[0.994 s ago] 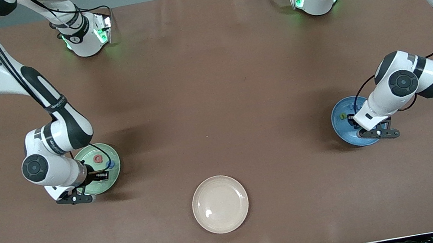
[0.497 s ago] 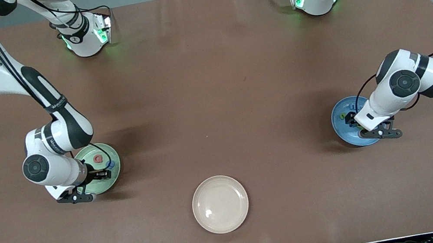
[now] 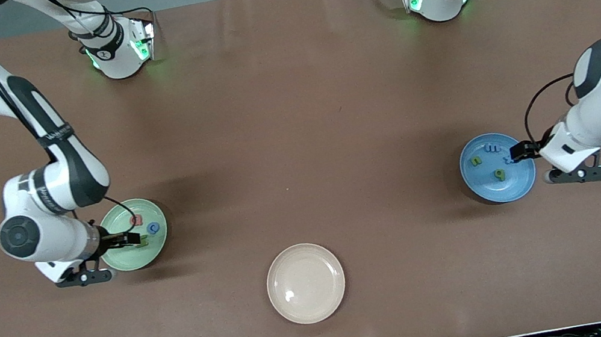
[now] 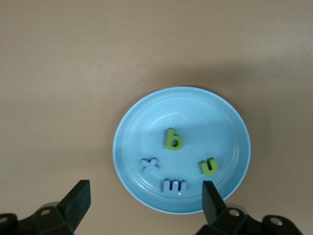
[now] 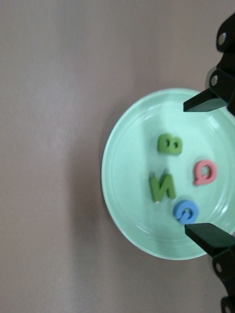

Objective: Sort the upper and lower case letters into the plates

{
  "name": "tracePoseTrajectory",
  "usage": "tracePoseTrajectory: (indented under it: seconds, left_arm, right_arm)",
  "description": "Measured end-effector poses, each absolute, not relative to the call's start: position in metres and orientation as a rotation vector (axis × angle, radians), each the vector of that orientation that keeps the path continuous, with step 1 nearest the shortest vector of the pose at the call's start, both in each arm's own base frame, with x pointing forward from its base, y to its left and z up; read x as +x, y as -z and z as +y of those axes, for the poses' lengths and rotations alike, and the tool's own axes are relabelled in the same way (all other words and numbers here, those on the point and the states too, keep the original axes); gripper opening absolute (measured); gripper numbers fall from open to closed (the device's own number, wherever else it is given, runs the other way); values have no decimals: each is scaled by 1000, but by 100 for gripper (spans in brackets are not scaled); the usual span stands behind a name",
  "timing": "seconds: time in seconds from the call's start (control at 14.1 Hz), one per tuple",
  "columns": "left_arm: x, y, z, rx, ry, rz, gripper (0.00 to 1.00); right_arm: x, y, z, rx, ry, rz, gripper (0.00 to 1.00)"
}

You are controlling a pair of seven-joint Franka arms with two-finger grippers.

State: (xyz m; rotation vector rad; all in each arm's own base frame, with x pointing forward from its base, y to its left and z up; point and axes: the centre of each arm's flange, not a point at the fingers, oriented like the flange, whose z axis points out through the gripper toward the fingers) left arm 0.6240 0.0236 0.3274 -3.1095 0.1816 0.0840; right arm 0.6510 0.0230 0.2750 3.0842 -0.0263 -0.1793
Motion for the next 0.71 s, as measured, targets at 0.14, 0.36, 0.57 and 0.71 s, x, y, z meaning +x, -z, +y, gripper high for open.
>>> tracePoseTrajectory:
  seconds: [0.14, 0.36, 0.57, 0.71]
  left_arm:
    - [624, -338, 34, -3124, -57, 159, 100]
    - [623, -341, 33, -3129, -51, 160, 100]
    - [623, -337, 35, -3137, -62, 158, 100]
    - [623, -335, 38, -3138, -67, 149, 100]
  right_arm:
    - [648, -312, 14, 3064, 177, -26, 100]
    - [635, -371, 3, 3028, 191, -60, 100]
    - [617, -429, -6, 2995, 233, -85, 100]
    - [610, -473, -6, 3039, 281, -138, 100]
